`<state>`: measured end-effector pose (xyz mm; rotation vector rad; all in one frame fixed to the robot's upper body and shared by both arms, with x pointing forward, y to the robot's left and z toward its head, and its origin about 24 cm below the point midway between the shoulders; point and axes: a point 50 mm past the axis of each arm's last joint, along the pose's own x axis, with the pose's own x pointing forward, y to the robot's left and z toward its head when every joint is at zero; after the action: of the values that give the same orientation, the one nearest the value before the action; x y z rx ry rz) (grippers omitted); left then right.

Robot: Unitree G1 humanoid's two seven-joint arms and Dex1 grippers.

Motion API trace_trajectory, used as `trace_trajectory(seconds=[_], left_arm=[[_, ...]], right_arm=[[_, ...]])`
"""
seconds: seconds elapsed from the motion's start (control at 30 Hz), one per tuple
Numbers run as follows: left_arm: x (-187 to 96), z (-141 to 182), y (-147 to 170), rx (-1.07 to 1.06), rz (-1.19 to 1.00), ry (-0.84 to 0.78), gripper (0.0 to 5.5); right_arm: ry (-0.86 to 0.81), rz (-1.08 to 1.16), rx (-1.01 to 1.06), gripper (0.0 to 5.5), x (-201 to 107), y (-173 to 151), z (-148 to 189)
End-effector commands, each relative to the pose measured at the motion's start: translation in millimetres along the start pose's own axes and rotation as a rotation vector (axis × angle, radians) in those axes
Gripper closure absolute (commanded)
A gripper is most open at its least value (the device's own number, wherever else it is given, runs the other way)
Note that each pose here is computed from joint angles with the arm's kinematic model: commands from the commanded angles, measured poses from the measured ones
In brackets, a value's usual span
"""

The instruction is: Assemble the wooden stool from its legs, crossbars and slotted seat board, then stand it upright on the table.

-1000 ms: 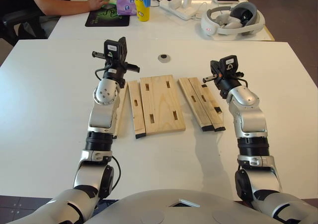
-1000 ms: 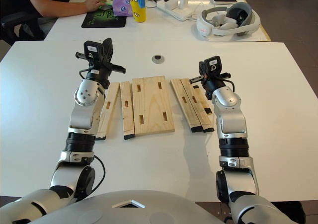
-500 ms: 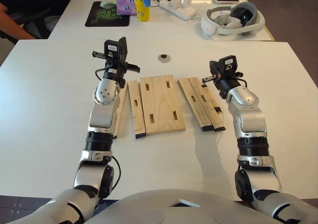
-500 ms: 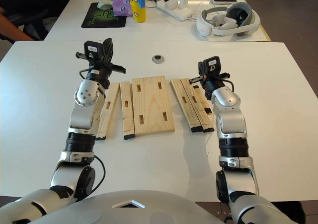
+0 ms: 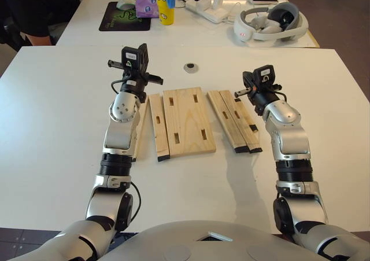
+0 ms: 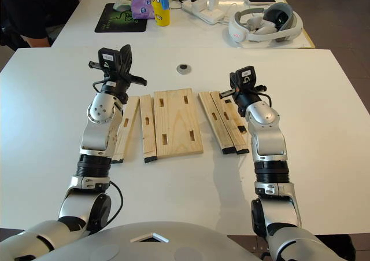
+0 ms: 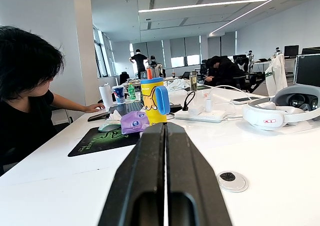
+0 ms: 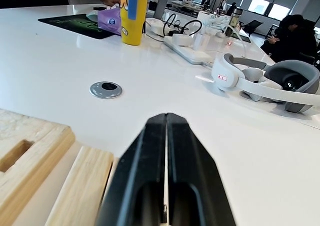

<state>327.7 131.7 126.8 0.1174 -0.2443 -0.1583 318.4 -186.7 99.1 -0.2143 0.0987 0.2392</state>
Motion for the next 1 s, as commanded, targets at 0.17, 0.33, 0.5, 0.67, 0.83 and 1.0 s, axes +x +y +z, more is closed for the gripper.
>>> trace_trajectory(seconds=[0.17, 0.33, 0.5, 0.67, 0.83, 1.0], left_arm=[[0.3, 0.8, -1.0, -0.004, 0.001, -0.004, 5.5], [0.4, 1.0, -1.0, -0.002, 0.001, -0.005, 5.5], [1.1, 1.5, -0.9, 0.0, 0.0, -0.006, 5.5], [0.7, 0.7, -1.2, -0.001, 0.0, -0.005, 5.5], [0.3, 0.9, -1.3, -0.002, 0.005, -0.006, 5.5], [0.7, 0.7, -1.1, 0.003, 0.007, -0.007, 5.5]], right_arm=[[-0.009, 0.013, 0.001, 5.48, 1.8, 1.4, 4.8], [-0.01, 0.014, 0.002, 5.48, 1.9, 1.6, 4.9], [-0.005, 0.012, 0.001, 5.48, 0.9, 0.4, 4.1], [0.001, 0.006, -0.004, 5.48, -0.3, -2.9, 3.0], [0.004, 0.008, -0.004, 5.48, 0.9, -3.8, 3.1], [0.0, 0.019, 0.002, 5.48, 1.2, -1.1, 3.3]])
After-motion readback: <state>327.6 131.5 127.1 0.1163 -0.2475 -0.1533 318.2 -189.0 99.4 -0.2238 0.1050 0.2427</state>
